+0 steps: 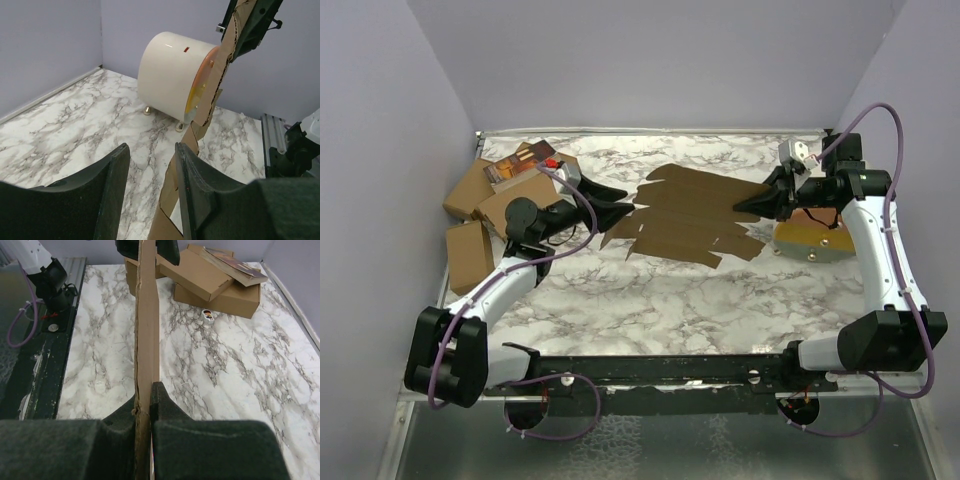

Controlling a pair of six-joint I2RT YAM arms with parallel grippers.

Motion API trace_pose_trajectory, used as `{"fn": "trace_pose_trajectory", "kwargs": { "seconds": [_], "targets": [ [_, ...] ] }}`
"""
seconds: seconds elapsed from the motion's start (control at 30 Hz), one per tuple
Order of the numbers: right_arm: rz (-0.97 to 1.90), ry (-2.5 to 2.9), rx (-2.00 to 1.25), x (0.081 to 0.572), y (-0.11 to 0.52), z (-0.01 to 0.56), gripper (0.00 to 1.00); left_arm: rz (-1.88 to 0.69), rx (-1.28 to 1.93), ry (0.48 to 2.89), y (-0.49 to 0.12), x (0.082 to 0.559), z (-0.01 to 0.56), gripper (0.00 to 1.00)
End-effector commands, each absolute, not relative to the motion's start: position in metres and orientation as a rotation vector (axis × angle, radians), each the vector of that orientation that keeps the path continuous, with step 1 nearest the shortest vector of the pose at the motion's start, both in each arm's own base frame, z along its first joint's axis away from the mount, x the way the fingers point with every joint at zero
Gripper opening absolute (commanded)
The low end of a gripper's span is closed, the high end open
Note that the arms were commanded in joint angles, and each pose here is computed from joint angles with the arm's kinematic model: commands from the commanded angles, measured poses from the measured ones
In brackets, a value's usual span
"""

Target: Fold the paper box

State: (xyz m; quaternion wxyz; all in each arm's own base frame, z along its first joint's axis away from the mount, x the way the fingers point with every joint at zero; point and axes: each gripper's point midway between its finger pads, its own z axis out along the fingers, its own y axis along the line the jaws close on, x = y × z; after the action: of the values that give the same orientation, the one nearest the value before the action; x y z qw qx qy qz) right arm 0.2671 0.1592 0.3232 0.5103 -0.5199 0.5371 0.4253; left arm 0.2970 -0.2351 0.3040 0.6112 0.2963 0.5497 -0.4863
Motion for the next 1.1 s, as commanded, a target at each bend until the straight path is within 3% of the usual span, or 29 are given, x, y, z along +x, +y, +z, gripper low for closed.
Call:
{"fn": "trace_pose_trajectory", "kwargs": {
  "seconds": [0.0, 0.63, 1.07],
  "targets": [
    [1.042, 1.26, -1.253, 0.264, 0.162, 0.329, 0.01, -1.143, 0.77, 1.202, -0.24, 0.284, 0.305, 0.45],
    [1.061, 1.261, -1.237, 0.268, 0.163, 0.332, 0.01, -1.186, 0.814, 1.207, -0.256, 0.278, 0.297, 0.55],
    [1.095, 1.25, -1.243, 0.262, 0.169, 0.33, 0.01, -1.198, 0.838, 1.187, -0.274, 0.29, 0.302, 0.55]
  ]
}}
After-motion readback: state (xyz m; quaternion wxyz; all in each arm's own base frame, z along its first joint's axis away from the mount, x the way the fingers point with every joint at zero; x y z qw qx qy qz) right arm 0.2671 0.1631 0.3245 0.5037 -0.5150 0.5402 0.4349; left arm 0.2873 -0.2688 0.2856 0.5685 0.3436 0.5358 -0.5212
